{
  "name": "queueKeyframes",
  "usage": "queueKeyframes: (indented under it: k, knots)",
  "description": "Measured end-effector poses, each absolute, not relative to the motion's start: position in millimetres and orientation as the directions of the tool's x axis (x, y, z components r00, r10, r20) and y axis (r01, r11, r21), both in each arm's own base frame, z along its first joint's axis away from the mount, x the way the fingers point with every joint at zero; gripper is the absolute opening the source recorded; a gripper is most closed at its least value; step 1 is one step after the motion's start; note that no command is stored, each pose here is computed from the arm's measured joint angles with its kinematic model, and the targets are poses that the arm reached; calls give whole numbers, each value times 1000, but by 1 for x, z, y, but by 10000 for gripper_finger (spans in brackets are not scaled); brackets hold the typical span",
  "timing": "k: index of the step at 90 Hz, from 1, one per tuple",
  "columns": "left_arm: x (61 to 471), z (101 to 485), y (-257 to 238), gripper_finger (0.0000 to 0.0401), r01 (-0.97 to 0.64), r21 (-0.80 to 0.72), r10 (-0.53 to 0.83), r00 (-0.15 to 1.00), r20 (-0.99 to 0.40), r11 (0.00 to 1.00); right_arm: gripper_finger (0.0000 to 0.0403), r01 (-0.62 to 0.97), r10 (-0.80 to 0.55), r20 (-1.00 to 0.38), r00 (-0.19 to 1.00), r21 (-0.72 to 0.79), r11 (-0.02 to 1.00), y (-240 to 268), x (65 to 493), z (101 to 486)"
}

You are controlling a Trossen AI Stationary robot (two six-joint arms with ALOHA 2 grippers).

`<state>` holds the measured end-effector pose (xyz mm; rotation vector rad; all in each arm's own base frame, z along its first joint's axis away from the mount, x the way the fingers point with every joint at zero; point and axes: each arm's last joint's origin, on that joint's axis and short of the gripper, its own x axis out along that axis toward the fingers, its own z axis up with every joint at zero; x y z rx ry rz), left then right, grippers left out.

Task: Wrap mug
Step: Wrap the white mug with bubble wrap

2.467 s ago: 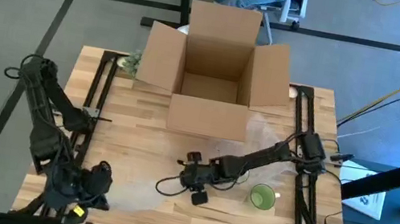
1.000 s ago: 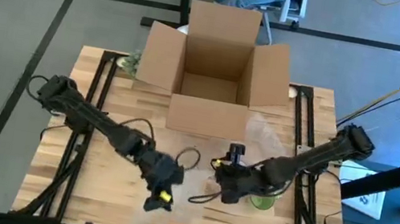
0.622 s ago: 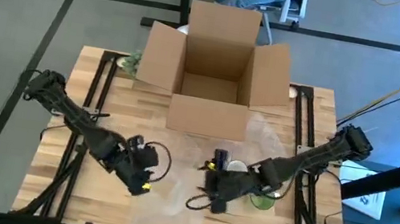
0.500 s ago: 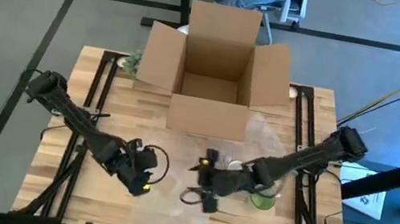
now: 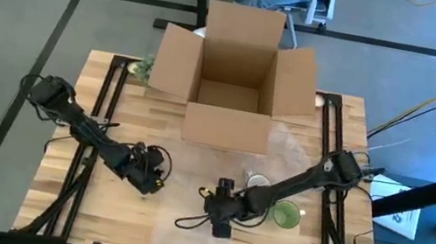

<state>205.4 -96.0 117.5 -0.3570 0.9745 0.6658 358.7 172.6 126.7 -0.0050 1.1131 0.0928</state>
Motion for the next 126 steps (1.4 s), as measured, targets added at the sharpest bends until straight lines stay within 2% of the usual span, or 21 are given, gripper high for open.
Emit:
queueKeyframes:
  k: [17, 27, 36, 45, 60, 73, 84, 92, 98, 106, 126]
  knots:
    - [190, 130, -91, 141, -690, 48, 368, 325, -871, 722, 253, -139, 171, -927, 335, 131, 982, 172, 350, 133]
    - [184, 144, -89, 141, -686, 9, 341, 351, -872, 728, 253, -169, 187, -935, 301, 141, 976, 170, 342, 146]
    - [182, 156, -88, 141, -664, -56, 305, 415, -857, 745, 253, -158, 170, -901, 400, 115, 981, 167, 345, 168]
    - [182, 168, -88, 141, -636, -116, 278, 485, -829, 763, 253, -109, 109, -828, 549, 59, 992, 165, 358, 183]
    - [182, 170, -87, 141, -609, -85, 316, 519, -794, 788, 253, -56, 95, -678, 729, 80, 995, 164, 380, 191]
    - [179, 161, -81, 141, -628, -28, 381, 506, -774, 778, 253, -58, 97, -695, 712, 80, 995, 164, 384, 177]
    - [174, 151, -78, 141, -657, -33, 407, 505, -761, 753, 253, -177, 242, -665, 707, 165, 970, 170, 386, 180]
    - [172, 144, -75, 141, -671, -48, 418, 515, -748, 740, 253, -230, 297, -579, 759, 188, 955, 174, 393, 187]
    - [171, 139, -73, 141, -677, -66, 419, 526, -740, 733, 253, -216, 279, -542, 793, 178, 960, 175, 398, 187]
    - [169, 133, -72, 141, -684, -107, 412, 548, -728, 721, 253, -171, 231, -570, 789, 158, 973, 172, 402, 170]
    - [165, 124, -70, 141, -704, -151, 409, 558, -722, 694, 253, -99, 188, -675, 713, 168, 981, 188, 399, 121]
